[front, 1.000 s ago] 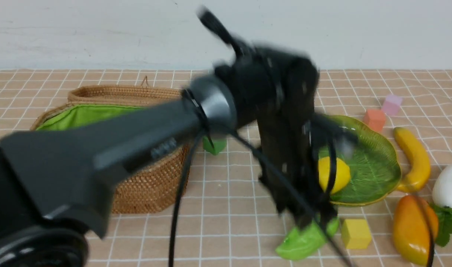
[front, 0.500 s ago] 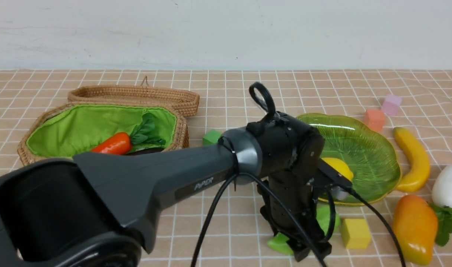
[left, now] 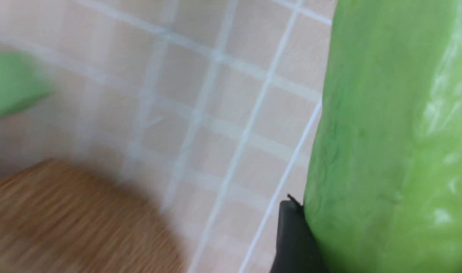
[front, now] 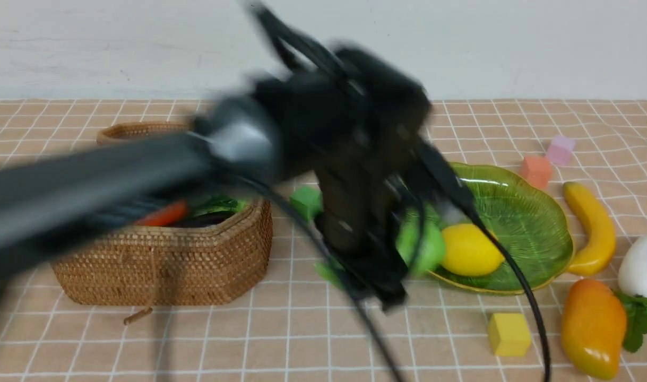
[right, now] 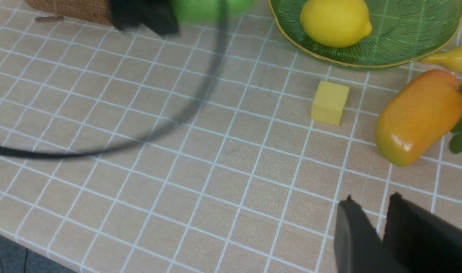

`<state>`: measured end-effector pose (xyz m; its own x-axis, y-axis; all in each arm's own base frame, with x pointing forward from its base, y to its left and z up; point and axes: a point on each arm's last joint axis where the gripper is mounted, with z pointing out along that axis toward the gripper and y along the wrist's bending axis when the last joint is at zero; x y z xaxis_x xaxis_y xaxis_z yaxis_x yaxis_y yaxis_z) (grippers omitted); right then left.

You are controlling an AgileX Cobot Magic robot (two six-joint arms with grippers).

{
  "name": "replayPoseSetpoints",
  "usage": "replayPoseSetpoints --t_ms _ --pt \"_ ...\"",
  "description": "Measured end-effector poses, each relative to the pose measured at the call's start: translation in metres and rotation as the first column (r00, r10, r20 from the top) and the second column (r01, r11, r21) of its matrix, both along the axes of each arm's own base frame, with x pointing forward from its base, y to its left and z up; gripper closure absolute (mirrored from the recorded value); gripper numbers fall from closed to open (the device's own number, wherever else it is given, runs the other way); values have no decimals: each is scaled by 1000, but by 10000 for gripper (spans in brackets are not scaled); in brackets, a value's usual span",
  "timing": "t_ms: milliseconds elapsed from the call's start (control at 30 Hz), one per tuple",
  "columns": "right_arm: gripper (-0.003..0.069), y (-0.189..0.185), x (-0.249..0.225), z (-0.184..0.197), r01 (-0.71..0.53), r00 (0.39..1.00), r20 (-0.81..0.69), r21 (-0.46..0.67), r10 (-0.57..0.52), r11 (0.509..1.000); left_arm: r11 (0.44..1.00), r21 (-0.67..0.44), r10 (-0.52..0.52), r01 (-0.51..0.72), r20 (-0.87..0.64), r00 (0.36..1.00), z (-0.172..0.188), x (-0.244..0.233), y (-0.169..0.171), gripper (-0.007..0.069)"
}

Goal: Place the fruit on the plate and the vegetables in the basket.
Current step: Take a chayote with your left arm and place it on the basket on the left, then use the right arm to grab a mango and put it into the right plate

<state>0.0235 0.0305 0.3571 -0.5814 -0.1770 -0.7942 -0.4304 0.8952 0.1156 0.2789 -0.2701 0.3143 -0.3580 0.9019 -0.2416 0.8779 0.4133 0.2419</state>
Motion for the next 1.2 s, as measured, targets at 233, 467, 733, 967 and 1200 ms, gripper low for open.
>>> replayPoseSetpoints --t_ms 233,467,733,967,1200 --pt "501 1 0 0 -9 1000 1 5 9 1000 979 61 188 -193 80 979 30 41 126 207" --pt "497 4 -1 2 -45 999 12 28 45 999 949 96 296 -302 70 953 12 75 187 146" --pt "494 7 11 6 -31 999 36 72 28 997 922 53 381 -383 46 923 12 75 193 -18" --pt "493 14 79 -1 93 974 -215 63 -78 994 817 -277 540 -505 60 840 82 8 152 542" --pt "475 9 150 -36 266 854 -426 -134 -298 955 820 -457 399 -345 24 916 96 -89 129 638"
